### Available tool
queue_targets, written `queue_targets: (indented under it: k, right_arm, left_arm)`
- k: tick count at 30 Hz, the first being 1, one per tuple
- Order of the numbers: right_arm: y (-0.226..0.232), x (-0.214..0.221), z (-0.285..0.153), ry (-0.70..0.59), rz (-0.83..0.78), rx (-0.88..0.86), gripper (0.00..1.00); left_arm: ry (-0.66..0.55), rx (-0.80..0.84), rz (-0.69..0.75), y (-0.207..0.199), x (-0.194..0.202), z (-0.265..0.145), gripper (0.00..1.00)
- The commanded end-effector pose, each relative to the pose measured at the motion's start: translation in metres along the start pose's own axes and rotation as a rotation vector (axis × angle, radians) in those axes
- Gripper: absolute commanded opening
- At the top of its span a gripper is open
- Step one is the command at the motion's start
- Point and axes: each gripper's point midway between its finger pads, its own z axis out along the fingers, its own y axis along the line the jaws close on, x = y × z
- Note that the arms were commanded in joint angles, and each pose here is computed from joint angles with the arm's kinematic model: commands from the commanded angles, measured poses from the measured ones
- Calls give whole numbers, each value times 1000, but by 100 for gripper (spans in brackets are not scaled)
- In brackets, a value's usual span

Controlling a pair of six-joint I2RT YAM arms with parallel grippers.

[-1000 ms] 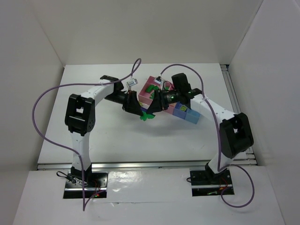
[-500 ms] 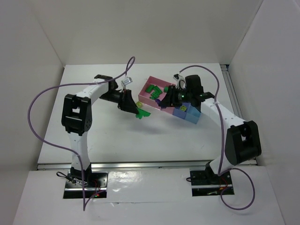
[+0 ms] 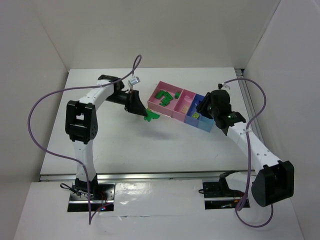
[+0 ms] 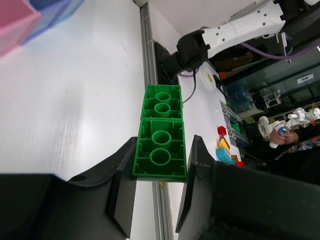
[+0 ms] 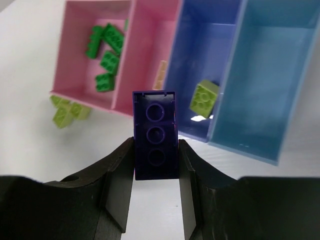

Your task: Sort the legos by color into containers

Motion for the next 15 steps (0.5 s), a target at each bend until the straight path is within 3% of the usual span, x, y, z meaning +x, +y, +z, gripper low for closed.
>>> queue_targets:
  k: [1,5,6,9,15]
  right_arm:
    - [-26,-10,6,-44,20,168,14]
    - [-21,-18,1,-74,11,145,14]
    - [-22,-18,1,-74,0,145,14]
    - [-27,-25,-1,-99,6,165,14]
    - [-38,-27,0,-93,-15,245,14]
  left_arm:
    - [-75,51,20,-15,-37,-1,0]
    - [15,-48,-34,15,-60,6,0]
    - [83,-235,-18,41,-59,3,0]
    - [93,-437,59,63,-85,7,0]
    - [26,-581,24,72,-114,-3,0]
